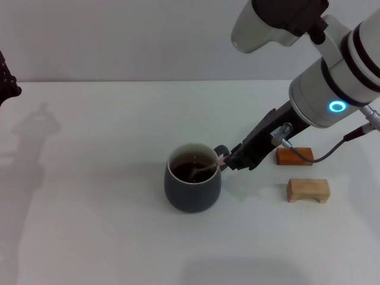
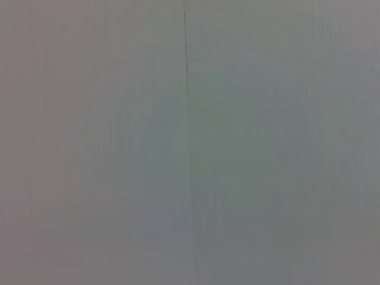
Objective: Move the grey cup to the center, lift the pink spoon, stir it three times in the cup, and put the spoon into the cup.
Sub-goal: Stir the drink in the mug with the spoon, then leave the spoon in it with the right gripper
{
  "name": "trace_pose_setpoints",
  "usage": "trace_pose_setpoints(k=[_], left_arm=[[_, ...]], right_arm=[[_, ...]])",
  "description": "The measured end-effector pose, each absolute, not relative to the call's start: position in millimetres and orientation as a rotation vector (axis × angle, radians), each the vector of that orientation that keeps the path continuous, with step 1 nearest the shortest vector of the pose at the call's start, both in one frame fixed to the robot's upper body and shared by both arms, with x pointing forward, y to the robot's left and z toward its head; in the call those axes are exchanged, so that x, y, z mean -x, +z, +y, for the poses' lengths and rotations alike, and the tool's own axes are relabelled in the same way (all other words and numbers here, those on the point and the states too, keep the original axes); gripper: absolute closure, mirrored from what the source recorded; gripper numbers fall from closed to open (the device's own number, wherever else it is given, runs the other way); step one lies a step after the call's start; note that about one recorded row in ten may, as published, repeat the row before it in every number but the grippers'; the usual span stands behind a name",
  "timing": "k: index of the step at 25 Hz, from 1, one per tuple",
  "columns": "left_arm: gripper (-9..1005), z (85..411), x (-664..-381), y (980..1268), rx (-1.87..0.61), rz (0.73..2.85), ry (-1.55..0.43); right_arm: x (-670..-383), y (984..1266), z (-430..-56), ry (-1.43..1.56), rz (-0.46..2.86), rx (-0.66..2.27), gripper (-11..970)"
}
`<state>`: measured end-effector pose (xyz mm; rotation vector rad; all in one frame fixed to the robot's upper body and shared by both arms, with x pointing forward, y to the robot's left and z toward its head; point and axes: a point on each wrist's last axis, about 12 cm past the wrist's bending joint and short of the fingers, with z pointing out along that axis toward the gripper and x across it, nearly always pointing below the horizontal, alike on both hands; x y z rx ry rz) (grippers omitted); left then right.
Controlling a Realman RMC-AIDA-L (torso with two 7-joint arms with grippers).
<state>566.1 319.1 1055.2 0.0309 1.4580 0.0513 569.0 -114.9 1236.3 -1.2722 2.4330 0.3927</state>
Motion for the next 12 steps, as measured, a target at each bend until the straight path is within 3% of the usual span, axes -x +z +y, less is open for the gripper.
trace_pose_setpoints(k=[12], left_arm=[[998,318.8,-566.6,1055.6,-0.032,1.457,0.051]], right_arm=[[-574.9,1224.6,-114.5,0.391,2.473,1.3,799]])
